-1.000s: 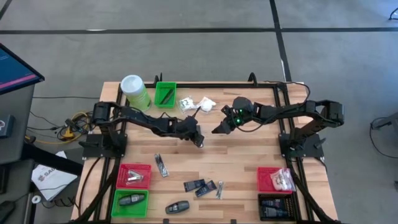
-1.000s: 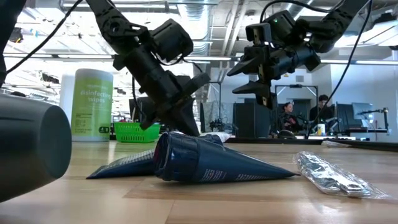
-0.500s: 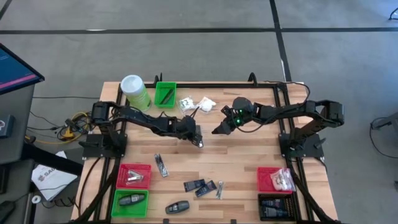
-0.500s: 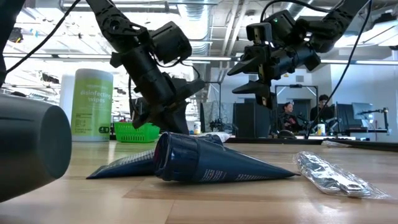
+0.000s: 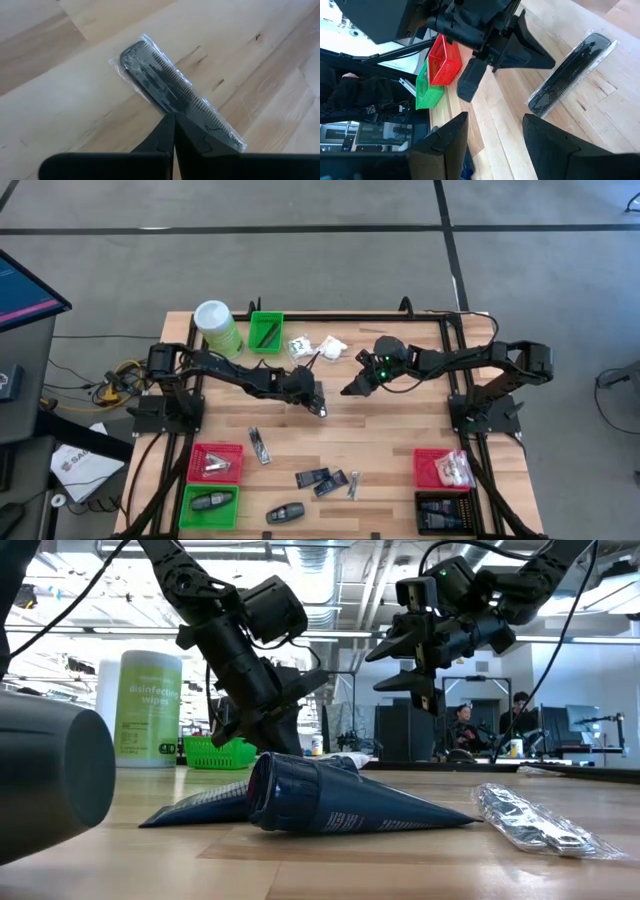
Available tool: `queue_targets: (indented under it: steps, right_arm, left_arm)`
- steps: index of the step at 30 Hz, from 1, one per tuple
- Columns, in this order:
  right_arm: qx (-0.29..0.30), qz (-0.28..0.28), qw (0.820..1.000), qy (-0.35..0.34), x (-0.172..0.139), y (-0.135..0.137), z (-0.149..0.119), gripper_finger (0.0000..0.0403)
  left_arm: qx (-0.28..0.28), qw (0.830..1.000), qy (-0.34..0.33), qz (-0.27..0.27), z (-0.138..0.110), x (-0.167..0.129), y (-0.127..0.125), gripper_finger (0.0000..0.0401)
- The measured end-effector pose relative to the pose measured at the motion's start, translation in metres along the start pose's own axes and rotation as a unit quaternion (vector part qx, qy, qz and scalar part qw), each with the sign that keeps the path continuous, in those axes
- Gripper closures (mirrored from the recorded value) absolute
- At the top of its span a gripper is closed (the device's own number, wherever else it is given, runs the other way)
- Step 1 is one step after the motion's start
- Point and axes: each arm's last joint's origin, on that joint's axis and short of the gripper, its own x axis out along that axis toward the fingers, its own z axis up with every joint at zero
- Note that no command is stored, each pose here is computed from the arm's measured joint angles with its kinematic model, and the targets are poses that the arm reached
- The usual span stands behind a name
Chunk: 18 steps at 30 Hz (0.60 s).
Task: Pick & Place Travel size toiletries
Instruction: Put the black comb into the top green bin
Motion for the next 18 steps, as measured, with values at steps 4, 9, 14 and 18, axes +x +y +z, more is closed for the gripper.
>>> queue_targets:
  steps: [4, 9, 14, 18]
  right_arm:
    - [0.0, -0.003, 1.0, -0.003, 0.0, 0.0, 0.0, 0.0222]
    - [0.0, -0.003, 1.0, -0.003, 0.0, 0.0, 0.0, 0.0221]
    - [0.0, -0.003, 1.0, -0.003, 0.0, 0.0, 0.0, 0.0217]
    - [0.0, -0.006, 1.0, -0.006, 0.0, 0.0, 0.0, 0.0214]
  left_arm:
    - [0.0, 1.0, 0.01, -0.003, -0.004, 0.002, -0.001, 0.04]
    - [-0.011, 1.0, 0.02, -0.001, -0.018, 0.002, -0.001, 0.04]
    - [-0.029, 0.999, 0.02, 0.002, -0.036, -0.001, -0.004, 0.04]
    - [-0.036, 0.999, 0.024, 0.005, -0.047, -0.003, -0.007, 0.04]
